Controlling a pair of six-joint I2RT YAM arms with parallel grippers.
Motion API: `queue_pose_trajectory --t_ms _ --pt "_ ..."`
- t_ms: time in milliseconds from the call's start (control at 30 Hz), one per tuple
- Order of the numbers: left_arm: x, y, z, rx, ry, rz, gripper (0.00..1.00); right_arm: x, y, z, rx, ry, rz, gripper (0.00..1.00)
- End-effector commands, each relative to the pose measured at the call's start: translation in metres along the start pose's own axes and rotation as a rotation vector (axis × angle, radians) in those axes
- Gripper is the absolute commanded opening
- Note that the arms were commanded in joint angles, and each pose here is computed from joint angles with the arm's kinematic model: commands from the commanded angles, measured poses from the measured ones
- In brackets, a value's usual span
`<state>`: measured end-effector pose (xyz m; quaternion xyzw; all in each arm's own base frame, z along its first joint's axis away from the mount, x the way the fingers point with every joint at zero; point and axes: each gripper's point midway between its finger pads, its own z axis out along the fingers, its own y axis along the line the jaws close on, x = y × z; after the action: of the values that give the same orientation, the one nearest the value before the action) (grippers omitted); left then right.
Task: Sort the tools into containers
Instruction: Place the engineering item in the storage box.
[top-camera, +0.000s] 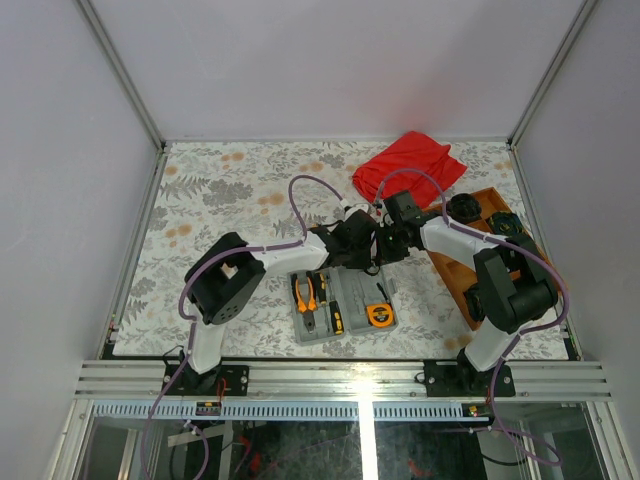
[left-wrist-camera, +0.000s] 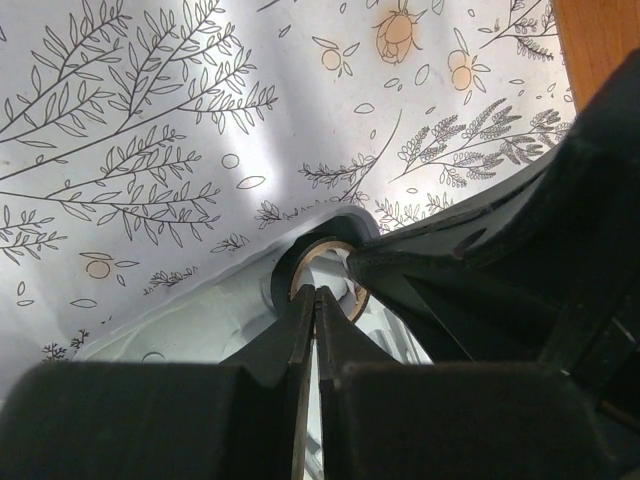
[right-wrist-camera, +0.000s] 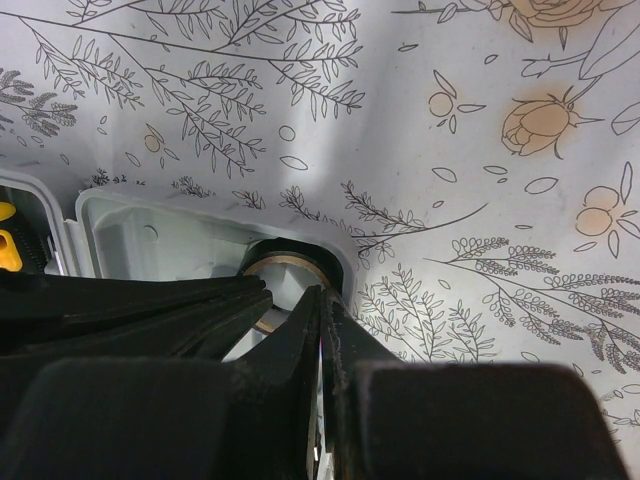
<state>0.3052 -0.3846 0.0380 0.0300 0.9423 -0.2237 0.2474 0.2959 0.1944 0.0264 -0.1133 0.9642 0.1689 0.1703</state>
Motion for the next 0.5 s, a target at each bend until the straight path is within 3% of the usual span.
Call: queue_pose_trajectory --t_ms 0,467 --pt "0.004 0.021 0.004 -0.084 0.011 -0.003 0.00 0.003 -0.005 0.000 0.020 0.024 -0.011 0.03" --pt "0.042 0.061 0.014 -0.160 0.056 -0.032 0.00 0.006 -0.010 -0.002 0.048 0.030 -0.002 0.03"
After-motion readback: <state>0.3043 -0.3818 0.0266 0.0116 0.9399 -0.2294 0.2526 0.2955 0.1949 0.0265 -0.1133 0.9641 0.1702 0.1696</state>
